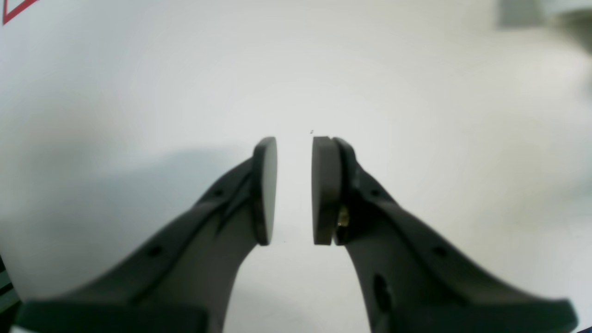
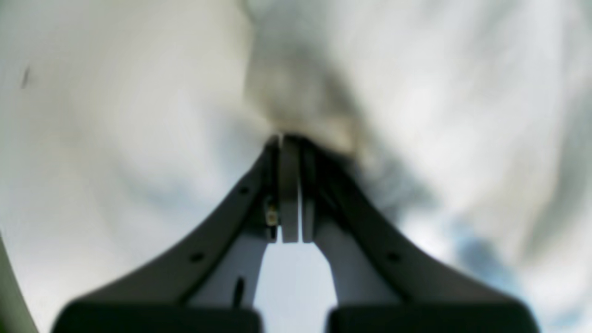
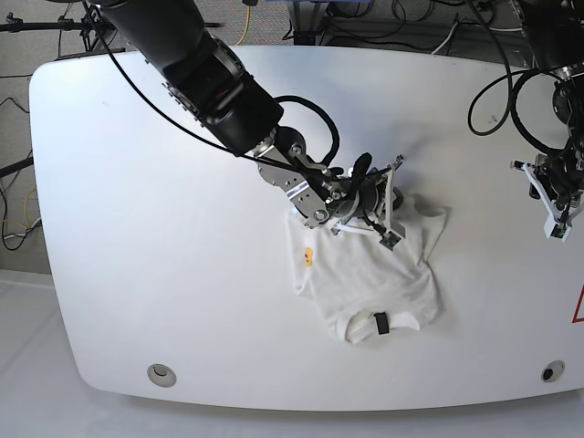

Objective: Fold the T-shirt properly
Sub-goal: 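Pinch the shirt's collar edge with the right gripper and fold it over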

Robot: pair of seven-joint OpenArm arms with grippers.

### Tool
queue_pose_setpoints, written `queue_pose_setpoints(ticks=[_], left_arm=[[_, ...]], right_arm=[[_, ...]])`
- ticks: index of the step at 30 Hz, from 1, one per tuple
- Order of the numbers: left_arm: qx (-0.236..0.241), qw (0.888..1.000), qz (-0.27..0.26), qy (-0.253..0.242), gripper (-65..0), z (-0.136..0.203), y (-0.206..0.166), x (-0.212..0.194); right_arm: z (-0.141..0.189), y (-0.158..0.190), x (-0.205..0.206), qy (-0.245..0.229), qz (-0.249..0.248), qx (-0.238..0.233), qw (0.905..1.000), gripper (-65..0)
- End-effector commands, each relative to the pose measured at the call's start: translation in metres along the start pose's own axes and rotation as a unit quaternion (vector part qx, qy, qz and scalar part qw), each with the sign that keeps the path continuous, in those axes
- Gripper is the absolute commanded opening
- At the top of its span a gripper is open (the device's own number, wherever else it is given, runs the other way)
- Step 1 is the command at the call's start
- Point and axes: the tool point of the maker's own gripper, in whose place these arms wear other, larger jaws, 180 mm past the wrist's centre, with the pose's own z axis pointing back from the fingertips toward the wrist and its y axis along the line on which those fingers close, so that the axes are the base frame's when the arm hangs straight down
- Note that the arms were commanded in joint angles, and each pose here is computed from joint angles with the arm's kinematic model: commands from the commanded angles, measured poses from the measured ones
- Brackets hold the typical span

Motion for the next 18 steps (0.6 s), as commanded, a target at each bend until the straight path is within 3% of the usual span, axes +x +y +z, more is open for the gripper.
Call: queue_pose_setpoints(ticks=[1,18], left_arm=[[0.015,1.0,-0.008,-0.021,-52.8,0.009,0.011,0.013],[0.011,1.0,-0.008,-0.014,-52.8,0.007,0.008,0.007]], right_arm=[[0.006,-0.004,0.03,-0.034,0.007,-0.007,0.9994,-65.0],[0.01,-0.008,0.042,-0.043,0.005,-0.013,0.999,-65.0]])
